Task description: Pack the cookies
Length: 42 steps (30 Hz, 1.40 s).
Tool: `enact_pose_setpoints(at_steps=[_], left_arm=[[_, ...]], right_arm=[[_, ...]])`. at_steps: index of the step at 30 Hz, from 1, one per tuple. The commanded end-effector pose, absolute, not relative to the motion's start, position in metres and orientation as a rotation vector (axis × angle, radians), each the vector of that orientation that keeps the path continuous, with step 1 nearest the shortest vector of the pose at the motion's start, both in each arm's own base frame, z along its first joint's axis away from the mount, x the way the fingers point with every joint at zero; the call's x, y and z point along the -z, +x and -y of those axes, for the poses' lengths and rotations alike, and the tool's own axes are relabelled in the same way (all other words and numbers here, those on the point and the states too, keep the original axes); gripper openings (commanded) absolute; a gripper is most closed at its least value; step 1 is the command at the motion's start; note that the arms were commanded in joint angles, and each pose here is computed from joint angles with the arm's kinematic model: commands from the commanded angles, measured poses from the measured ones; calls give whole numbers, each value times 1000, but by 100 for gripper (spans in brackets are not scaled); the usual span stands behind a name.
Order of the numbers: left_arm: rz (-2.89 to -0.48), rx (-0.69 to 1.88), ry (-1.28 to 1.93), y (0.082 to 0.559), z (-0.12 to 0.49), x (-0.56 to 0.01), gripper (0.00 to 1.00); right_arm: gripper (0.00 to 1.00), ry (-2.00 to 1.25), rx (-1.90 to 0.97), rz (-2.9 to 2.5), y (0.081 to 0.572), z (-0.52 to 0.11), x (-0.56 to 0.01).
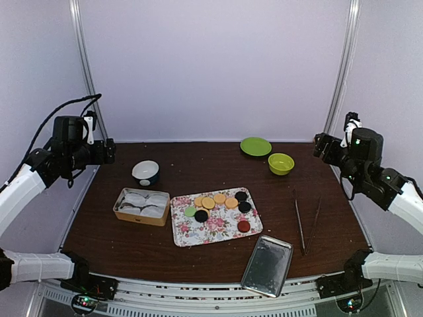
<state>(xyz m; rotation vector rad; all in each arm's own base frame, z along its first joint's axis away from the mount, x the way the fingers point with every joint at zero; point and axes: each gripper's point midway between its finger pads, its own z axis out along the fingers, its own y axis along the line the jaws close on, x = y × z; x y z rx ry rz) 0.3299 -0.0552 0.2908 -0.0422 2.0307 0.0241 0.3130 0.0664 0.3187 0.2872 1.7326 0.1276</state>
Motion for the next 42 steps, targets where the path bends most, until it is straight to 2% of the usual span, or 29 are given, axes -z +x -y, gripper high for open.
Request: enact_pose_setpoints(at_steps=[1, 10, 25, 42], left_arm=[[-1974, 48, -42, 337, 65, -300, 98], [-1960, 85, -33, 339, 70, -300, 98], [-1993, 172, 0, 342, 85, -297, 98], [-2010, 242, 27, 339, 96, -297, 98]], right_arm=[[100, 296, -102, -1758, 313, -62, -313], [99, 162, -197, -1949, 314, -93, -286], [91, 310, -157, -2408, 272, -94, -127], [92, 447, -66, -2595, 247, -85, -56]])
